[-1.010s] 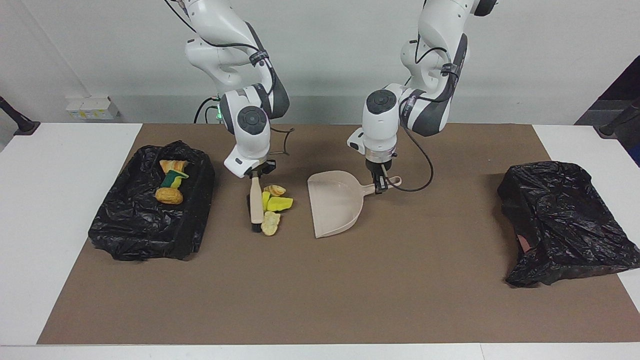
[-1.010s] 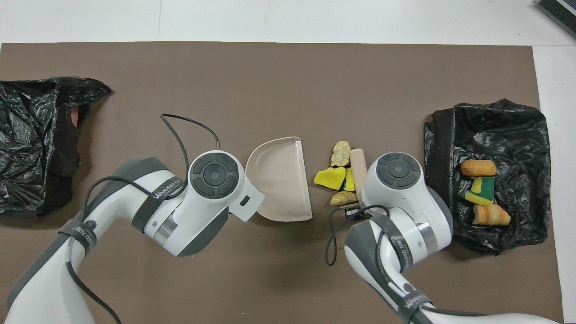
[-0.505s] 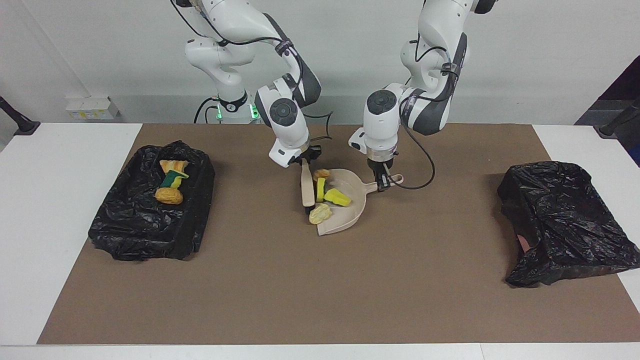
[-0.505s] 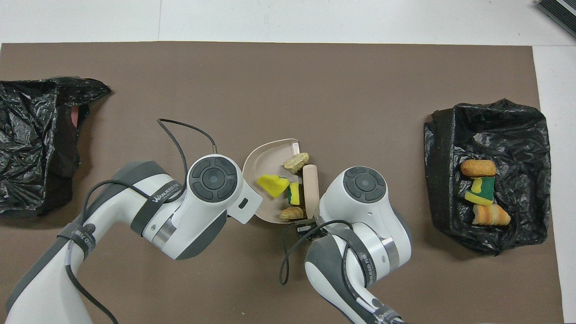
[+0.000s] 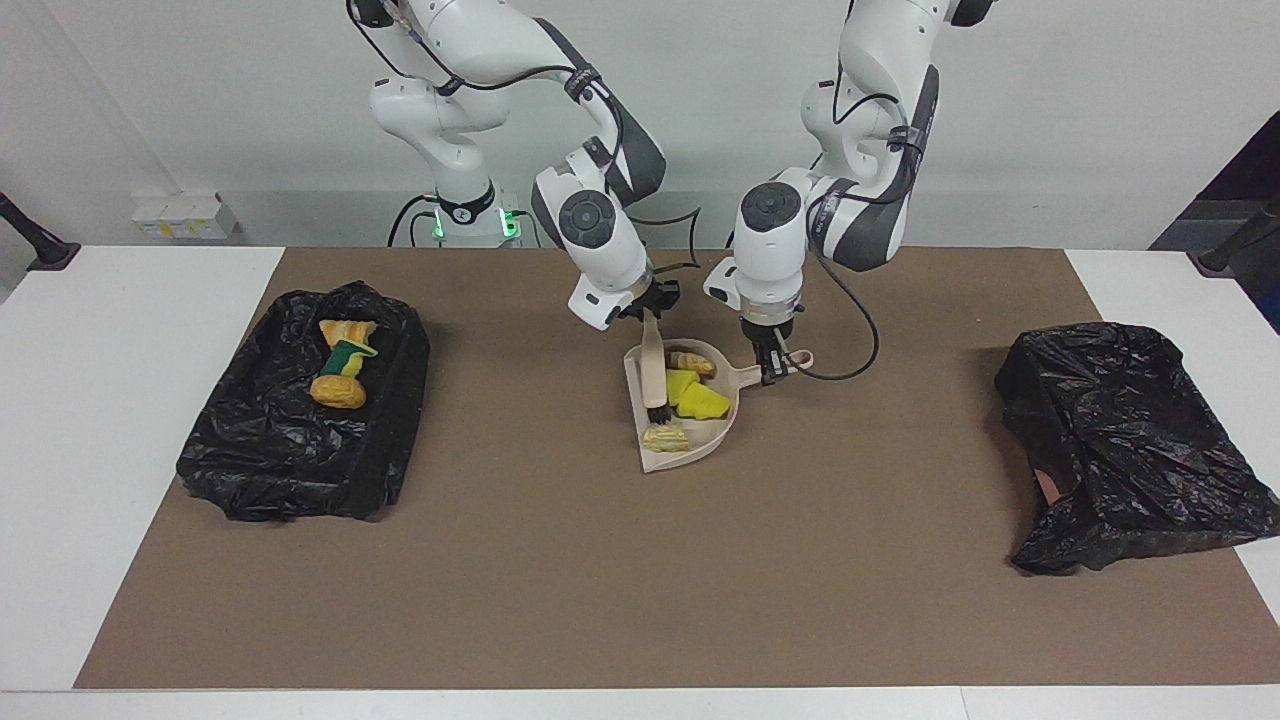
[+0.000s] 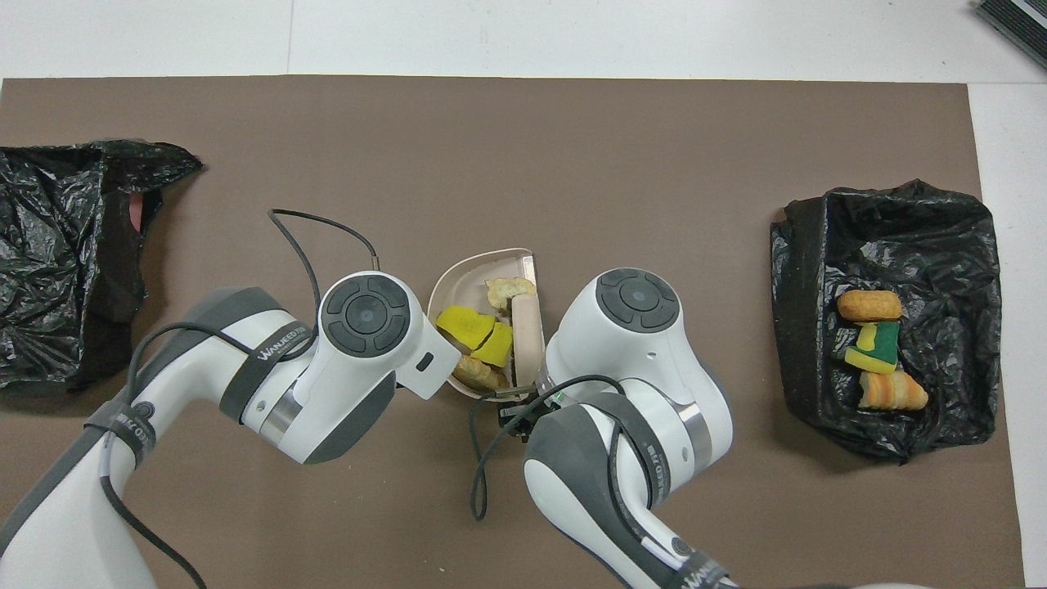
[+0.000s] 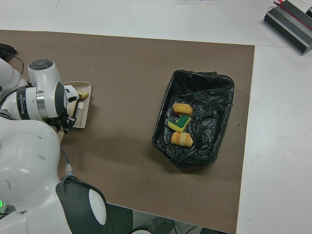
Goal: Sweep and dump trash in bin
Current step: 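Carry the dustpan to the other black bag with the left gripper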
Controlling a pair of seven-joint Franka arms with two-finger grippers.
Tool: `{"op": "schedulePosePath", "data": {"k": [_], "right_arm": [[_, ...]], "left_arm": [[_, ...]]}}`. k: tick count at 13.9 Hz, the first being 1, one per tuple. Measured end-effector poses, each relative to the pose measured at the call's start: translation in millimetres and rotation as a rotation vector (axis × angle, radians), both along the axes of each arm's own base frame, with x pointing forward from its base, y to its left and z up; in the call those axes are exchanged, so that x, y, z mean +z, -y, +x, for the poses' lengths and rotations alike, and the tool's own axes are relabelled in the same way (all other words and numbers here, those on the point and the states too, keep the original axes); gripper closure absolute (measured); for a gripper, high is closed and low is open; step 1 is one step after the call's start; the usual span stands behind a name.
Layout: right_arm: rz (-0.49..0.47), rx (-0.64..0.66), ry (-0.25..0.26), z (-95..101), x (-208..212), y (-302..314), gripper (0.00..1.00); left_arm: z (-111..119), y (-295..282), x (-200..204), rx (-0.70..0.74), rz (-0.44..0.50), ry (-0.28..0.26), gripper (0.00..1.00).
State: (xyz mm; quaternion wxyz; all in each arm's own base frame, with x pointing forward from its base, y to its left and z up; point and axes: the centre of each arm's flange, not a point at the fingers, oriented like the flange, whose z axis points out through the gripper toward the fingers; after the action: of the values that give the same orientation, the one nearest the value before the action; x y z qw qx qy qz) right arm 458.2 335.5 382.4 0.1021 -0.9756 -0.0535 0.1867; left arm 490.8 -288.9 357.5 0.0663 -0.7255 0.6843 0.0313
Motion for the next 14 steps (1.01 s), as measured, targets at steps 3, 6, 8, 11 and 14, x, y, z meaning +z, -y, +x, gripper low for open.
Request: {"op": "schedulePosePath", "data": {"k": [3, 6, 8, 11, 14], "right_arm": [[-0.135, 0.168, 0.07, -5.3, 35.7, 22.8, 0.74], [-0.207, 0.251, 0.098, -6.4, 37.5, 33.0, 0.74], [-0.248, 0.184, 0.08, -10.4, 34.7, 34.2, 0.74], [-0.218, 0.036, 0.007, -34.5, 34.9, 12.0, 0.74], [-0.201, -0.022, -0.031, -72.8, 31.3, -31.9, 0.74]], "left_arm": [[7.0, -10.0, -0.1, -0.025, -0.001, 0.0, 0.69], [19.9, -33.7, 2.5, -0.048, -0.02, -0.016, 0.69], [32.2, -62.3, 16.2, -0.069, -0.059, -0.024, 0.69], [45.9, -118.1, 51.1, -0.095, -0.104, -0.011, 0.69], [50.6, -198.3, 91.3, -0.114, -0.112, -0.001, 0.69]]}}
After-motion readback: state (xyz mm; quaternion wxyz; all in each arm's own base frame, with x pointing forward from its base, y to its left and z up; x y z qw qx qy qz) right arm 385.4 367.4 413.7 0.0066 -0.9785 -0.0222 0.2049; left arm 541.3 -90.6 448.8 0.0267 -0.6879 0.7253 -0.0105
